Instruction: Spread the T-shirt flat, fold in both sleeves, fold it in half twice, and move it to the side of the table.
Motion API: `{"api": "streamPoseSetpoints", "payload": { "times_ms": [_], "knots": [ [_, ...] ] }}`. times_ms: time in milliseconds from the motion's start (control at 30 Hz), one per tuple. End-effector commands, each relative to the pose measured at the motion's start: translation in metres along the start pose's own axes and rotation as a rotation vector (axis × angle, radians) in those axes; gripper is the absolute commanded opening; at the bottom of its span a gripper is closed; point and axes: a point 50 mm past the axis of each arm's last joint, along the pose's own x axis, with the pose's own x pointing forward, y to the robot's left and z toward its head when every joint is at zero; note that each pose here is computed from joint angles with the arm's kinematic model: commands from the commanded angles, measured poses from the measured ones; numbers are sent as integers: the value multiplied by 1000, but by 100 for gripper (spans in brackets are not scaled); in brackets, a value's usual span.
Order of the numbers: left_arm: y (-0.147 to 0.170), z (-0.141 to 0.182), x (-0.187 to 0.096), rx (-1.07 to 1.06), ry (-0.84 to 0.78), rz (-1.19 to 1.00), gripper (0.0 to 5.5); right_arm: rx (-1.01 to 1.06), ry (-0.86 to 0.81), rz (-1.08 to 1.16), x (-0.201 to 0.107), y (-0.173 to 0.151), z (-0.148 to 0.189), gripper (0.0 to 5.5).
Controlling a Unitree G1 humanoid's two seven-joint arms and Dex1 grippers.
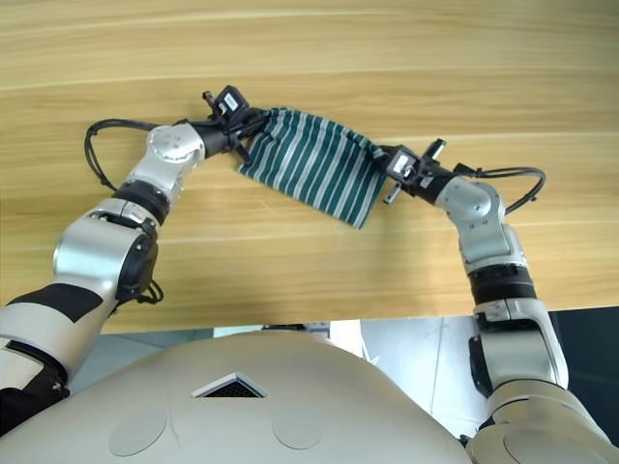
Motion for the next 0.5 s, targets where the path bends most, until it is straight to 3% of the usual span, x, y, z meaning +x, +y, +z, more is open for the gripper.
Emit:
{"api": "streamPoseSetpoints", "payload": {
  "times_ms": [33, 200, 300, 500],
  "knots": [
    [-14, -17, 1, -119, 81, -84, 129, 228, 74, 10, -9, 11, -31, 148],
    [3, -14, -4, -540, 21, -21, 177, 724, -40, -146, 2, 1, -51, 224],
    [20, 3, -9, -790, -201, -30, 177, 969, -67, -217, 9, 1, -60, 267],
    [60, 28, -32, -931, -595, 99, 177, 1159, -234, -250, 0, -11, -63, 370]
  ]
}}
